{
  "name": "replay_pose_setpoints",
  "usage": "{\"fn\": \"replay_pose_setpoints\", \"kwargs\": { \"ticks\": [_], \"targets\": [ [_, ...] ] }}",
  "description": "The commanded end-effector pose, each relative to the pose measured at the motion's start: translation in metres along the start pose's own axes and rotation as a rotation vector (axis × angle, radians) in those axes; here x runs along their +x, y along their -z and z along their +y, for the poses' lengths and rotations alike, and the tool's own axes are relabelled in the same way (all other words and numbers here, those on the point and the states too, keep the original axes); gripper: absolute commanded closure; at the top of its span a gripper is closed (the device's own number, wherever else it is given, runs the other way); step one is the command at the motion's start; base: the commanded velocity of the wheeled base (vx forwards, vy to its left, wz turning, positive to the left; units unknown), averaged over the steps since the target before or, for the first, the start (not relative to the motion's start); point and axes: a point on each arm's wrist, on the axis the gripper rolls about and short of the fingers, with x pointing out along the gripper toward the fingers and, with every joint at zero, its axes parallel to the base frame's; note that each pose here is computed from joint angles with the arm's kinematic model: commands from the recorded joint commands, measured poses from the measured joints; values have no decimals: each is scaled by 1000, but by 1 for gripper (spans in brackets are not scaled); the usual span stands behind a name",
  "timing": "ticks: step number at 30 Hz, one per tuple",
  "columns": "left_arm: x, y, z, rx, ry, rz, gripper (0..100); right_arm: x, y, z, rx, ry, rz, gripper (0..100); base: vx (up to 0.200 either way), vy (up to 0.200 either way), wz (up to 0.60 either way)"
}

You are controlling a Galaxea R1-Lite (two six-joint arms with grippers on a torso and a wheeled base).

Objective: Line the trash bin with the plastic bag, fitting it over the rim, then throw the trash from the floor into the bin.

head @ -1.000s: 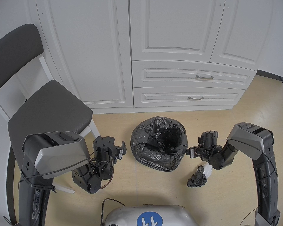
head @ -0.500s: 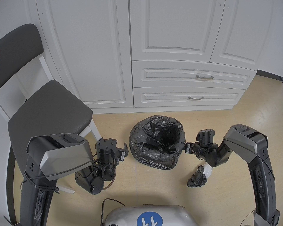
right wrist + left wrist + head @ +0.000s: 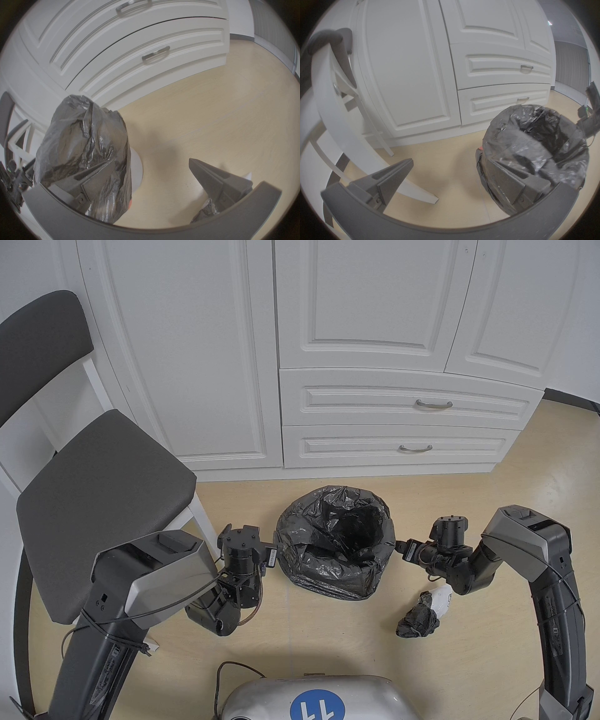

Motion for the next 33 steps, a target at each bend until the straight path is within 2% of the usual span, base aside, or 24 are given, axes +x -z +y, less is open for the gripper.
{"fn": "replay_pose_setpoints", "kwargs": {
  "ticks": [1, 8, 13, 20, 25, 33],
  "targets": [
    [28, 35, -2, -19, -19, 83, 0, 4, 5, -6, 58, -20, -27, 0, 0, 0, 0],
    [38, 34, -3, -48, -11, 117, 0, 7, 5, -5, 76, -24, -31, 0, 0, 0, 0],
    [50, 34, -10, -81, 80, 113, 0, 11, 5, -5, 92, -32, -45, 0, 0, 0, 0],
    [69, 30, -21, -54, 183, 186, 0, 12, 5, -6, 107, -31, -47, 0, 0, 0, 0],
    [77, 33, -22, -36, 183, 252, 0, 12, 5, -5, 107, -33, -47, 0, 0, 0, 0],
    [82, 28, -16, -48, 170, 234, 0, 13, 5, -6, 107, -33, -46, 0, 0, 0, 0]
  ]
}}
